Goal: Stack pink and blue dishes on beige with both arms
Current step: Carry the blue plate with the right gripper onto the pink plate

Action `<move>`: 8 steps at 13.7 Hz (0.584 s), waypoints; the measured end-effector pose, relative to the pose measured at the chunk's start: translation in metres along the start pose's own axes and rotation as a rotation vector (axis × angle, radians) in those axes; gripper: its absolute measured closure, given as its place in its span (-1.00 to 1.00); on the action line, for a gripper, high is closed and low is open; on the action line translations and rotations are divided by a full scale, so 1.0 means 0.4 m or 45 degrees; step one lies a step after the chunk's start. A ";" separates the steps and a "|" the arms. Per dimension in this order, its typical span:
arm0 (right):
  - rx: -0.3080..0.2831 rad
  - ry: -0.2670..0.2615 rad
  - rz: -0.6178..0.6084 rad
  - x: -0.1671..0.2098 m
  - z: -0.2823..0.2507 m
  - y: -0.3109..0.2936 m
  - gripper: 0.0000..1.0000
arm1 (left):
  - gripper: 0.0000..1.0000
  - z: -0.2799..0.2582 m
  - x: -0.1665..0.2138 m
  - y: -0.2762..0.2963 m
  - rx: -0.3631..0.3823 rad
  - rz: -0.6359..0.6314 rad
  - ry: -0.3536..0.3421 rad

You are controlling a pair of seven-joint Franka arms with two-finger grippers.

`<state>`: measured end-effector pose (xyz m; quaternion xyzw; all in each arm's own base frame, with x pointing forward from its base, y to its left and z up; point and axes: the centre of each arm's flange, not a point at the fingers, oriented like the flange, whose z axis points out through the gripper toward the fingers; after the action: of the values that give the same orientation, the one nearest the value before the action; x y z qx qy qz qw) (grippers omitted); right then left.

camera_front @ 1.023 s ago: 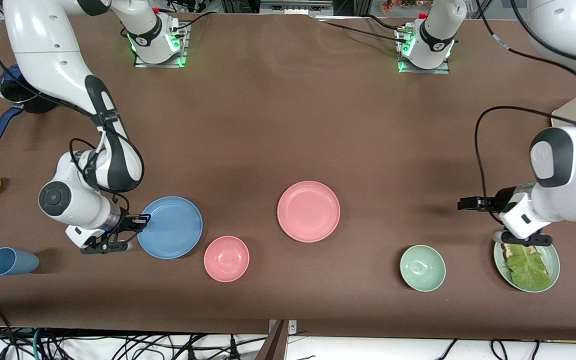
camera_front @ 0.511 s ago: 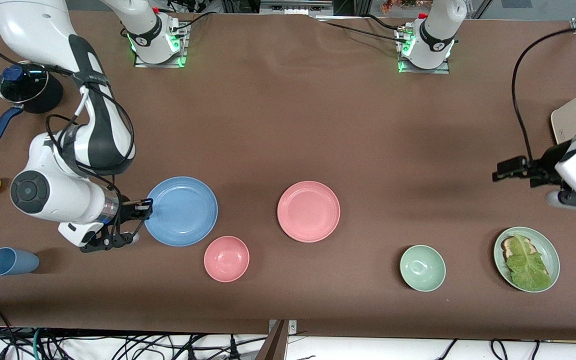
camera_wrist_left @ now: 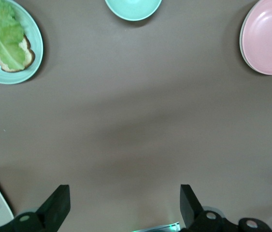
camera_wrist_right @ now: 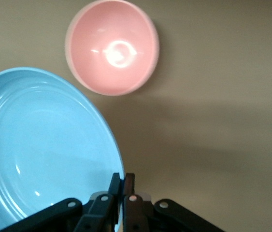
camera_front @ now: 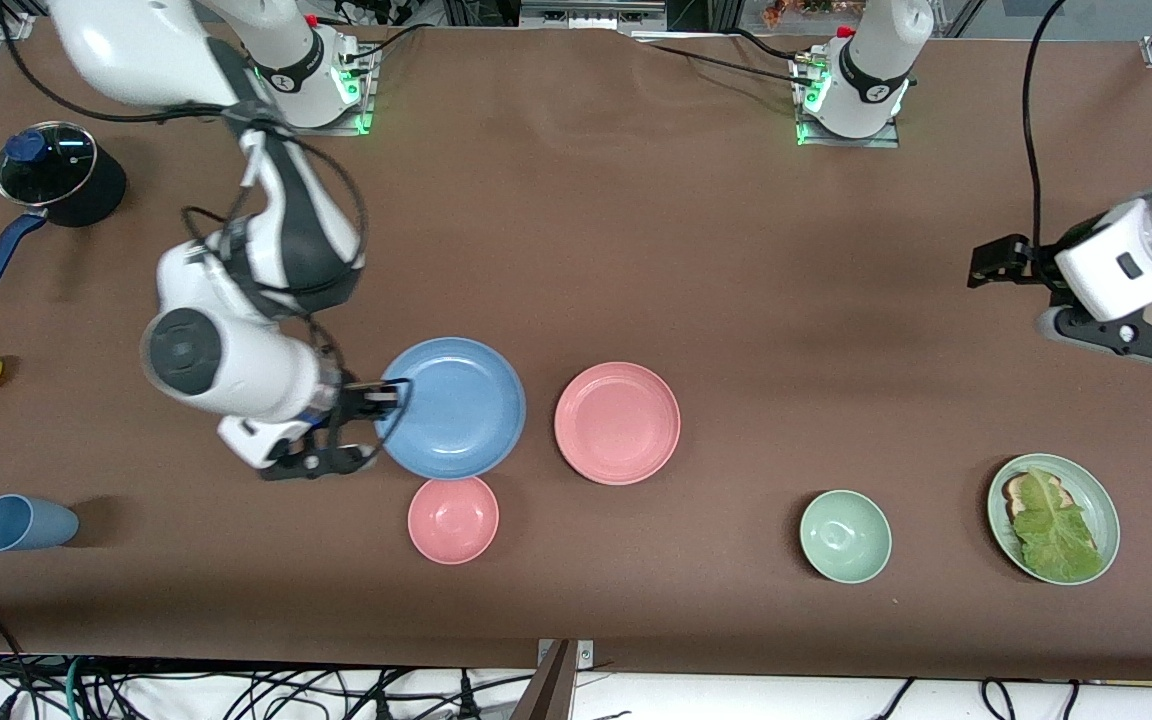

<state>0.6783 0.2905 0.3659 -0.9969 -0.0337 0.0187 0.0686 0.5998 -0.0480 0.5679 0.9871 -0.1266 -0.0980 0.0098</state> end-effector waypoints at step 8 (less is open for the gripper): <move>0.086 0.103 0.216 -0.100 0.222 -0.346 0.90 | -1.00 -0.163 -0.072 0.018 0.020 0.014 0.170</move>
<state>0.6258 0.4367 0.2984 -0.9932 0.0543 -0.0147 0.1015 0.5835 -0.0481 0.6375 0.9907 -0.1320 -0.0310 0.0110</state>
